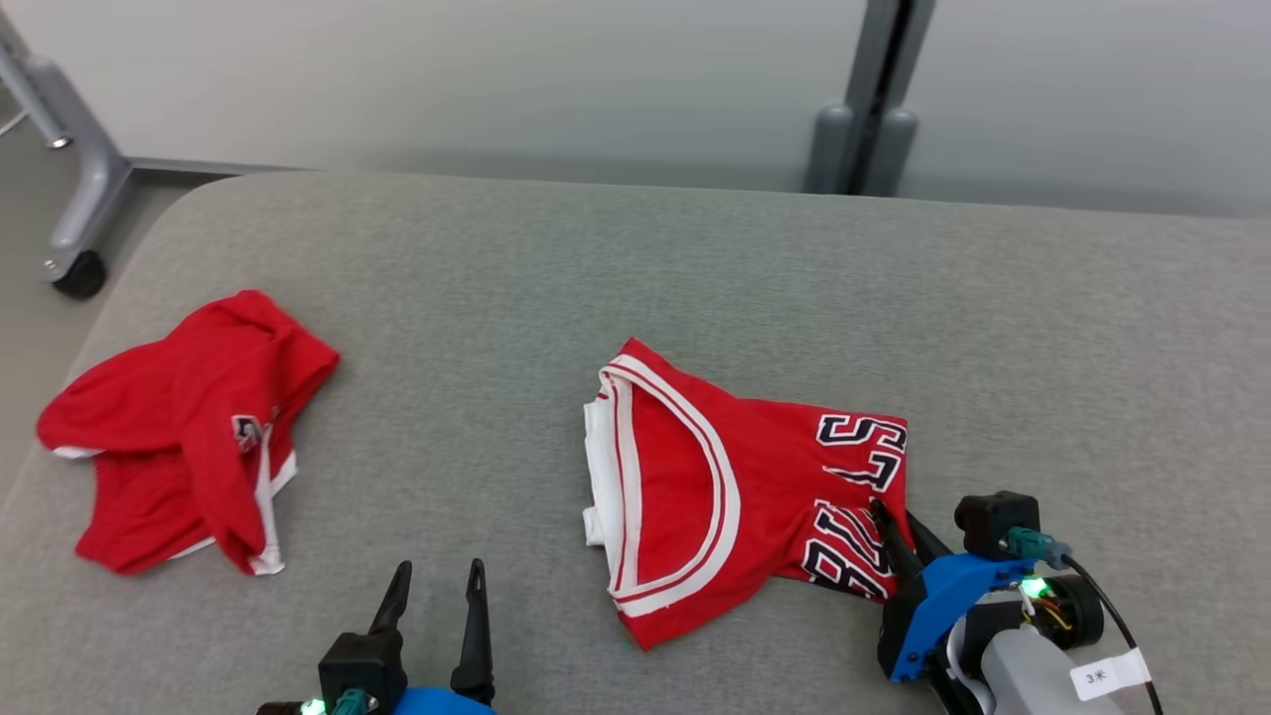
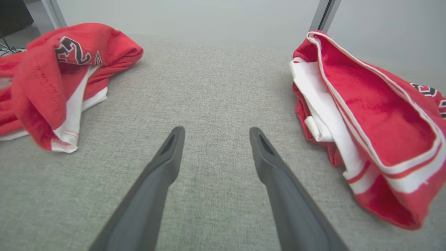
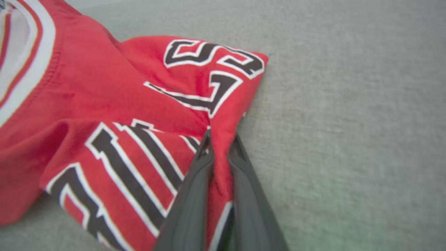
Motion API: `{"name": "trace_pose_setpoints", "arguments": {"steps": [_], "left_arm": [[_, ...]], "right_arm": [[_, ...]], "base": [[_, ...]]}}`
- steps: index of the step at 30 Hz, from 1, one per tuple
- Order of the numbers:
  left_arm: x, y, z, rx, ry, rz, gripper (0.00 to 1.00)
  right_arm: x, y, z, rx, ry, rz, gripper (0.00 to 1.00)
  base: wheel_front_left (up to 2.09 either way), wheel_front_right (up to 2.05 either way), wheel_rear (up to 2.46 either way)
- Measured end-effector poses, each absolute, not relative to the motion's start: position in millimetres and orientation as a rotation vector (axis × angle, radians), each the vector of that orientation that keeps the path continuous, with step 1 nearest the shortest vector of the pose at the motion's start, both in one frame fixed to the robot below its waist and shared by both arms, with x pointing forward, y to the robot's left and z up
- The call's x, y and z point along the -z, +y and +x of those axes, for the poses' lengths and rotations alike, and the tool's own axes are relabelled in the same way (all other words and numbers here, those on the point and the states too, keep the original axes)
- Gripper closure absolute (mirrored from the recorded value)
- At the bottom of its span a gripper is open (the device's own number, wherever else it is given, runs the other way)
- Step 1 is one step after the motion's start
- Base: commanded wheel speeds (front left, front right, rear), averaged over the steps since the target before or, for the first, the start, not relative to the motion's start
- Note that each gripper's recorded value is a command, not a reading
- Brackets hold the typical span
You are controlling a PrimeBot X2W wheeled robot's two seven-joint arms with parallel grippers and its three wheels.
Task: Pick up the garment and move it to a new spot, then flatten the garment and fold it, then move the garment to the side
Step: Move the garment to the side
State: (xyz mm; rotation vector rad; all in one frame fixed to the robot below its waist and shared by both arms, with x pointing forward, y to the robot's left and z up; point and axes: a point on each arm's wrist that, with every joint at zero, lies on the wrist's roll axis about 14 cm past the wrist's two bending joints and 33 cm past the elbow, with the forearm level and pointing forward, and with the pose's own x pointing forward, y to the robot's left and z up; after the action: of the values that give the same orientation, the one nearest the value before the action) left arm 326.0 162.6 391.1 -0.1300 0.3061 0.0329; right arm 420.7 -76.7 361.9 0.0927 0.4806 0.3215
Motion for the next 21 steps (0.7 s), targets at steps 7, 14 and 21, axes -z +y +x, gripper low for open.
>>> {"name": "trace_pose_setpoints", "arguments": {"steps": [7,14,21], "left_arm": [[-388,126,344,0.097,0.314,-0.132,0.00],[-395,51,370,0.343,0.297,-0.140,0.00],[-410,-36,368,0.654,0.266,-0.175,0.00]], "right_arm": [[-364,-134,407,-0.168,0.461,0.112,1.00],[-362,-201,370,0.027,0.457,0.137,1.00],[-362,-252,327,0.201,0.455,0.166,1.00]], "base": [[0.00,0.00,0.00],[0.00,0.00,0.00],[0.00,0.00,0.00]]}}
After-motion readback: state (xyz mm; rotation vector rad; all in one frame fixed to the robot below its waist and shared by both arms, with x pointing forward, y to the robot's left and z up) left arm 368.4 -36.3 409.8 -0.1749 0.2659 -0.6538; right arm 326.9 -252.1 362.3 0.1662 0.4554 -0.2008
